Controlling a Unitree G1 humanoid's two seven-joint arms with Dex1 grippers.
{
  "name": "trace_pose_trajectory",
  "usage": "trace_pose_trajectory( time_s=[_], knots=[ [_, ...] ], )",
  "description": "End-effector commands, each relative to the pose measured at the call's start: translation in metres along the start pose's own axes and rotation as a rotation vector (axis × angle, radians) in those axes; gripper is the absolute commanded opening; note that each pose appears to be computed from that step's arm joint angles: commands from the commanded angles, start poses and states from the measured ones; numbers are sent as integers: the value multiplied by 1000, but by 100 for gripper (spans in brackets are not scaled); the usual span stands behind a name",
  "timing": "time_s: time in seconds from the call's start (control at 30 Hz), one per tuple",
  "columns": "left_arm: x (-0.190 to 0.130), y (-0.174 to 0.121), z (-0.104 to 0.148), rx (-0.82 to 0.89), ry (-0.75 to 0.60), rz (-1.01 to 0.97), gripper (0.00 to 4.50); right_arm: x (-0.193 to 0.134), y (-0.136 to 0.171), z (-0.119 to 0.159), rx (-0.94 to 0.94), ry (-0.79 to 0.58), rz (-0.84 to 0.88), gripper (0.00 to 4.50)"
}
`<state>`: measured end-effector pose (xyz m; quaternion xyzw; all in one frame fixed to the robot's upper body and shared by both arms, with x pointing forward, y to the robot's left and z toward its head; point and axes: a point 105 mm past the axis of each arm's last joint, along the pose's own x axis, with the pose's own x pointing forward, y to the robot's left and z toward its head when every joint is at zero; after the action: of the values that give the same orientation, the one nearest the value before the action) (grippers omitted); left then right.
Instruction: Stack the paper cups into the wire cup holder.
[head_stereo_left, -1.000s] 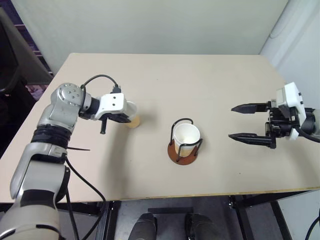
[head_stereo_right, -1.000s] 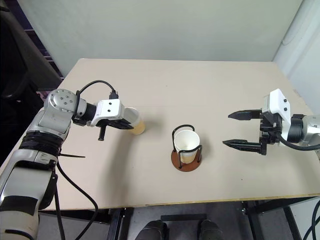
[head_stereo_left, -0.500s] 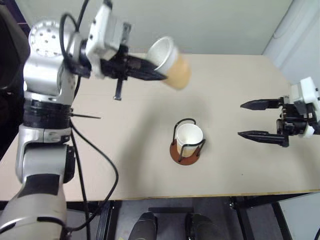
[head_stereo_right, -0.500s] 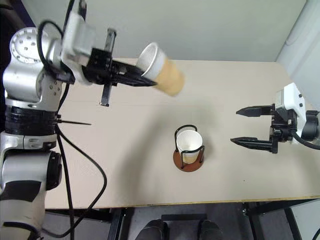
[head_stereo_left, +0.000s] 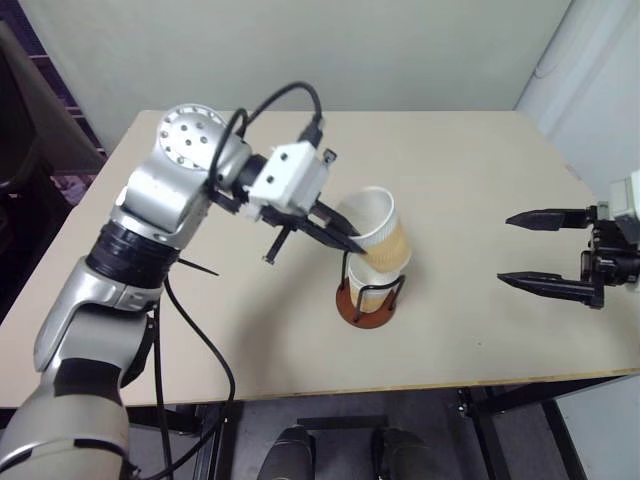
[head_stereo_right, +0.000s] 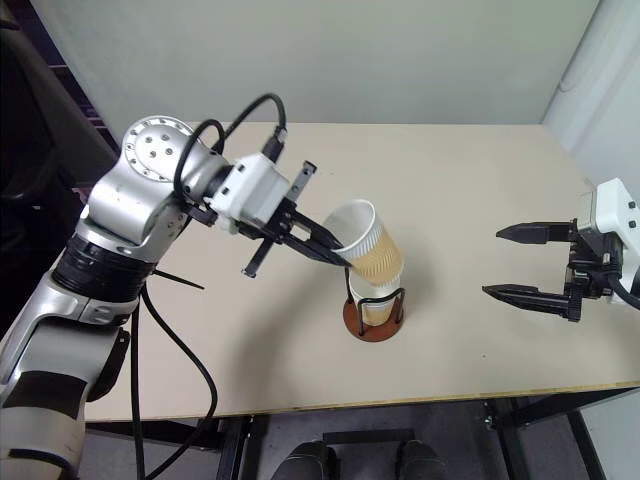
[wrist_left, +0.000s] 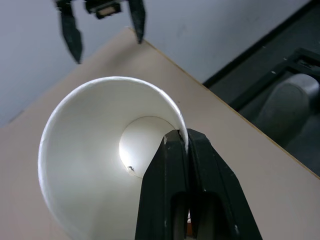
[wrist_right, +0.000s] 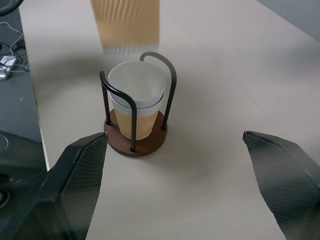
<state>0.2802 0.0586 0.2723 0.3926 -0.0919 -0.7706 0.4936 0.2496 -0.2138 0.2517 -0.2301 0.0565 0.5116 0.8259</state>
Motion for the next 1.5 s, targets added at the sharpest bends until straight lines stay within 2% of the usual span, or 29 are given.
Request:
trace_pose_trajectory(
  time_s=[0.03, 0.2, 0.47, 0.57, 0.77, 0.9, 0.97, 1.07, 1.13, 1.2, 1.23, 1.37, 1.5],
  knots=[
    [0, -6, -3, 47, 52, -52, 4, -7, 0, 12, -49, -15, -37, 450],
    [4, -6, -18, 45, 107, -54, 4, -6, 2, 11, -44, -15, -42, 450],
    [7, -11, -21, 34, 110, -69, 4, -4, 1, 9, -42, -13, -45, 450],
    [11, -12, -22, 20, 113, -75, 65, -3, 1, 9, -43, -14, -40, 450],
    [11, -7, -23, 18, 121, -41, 278, 2, 4, 10, -43, -22, -11, 450],
    [7, 9, -22, 22, 116, 90, 418, 7, -1, 9, -46, -33, 2, 450],
    [-6, 23, -15, -29, 74, 231, 418, 12, -5, 10, -49, -49, 18, 450],
    [-40, 18, -19, -148, 63, 395, 418, 21, -13, 6, -39, -63, 45, 450],
    [-68, -3, -35, -271, 90, 490, 418, 24, -23, -3, -11, -59, 43, 450],
    [-96, -39, -56, -428, 162, 568, 418, 21, -34, -12, 35, -62, 35, 450],
    [-105, -65, -63, -507, 174, 570, 418, 18, -39, -19, 54, -48, 31, 450],
    [-126, -128, -78, -709, 212, 617, 418, 7, -48, -38, 121, -21, 28, 450],
    [-134, -153, -82, -785, 232, 674, 418, -1, -53, -50, 157, -2, 18, 450]
  ],
)
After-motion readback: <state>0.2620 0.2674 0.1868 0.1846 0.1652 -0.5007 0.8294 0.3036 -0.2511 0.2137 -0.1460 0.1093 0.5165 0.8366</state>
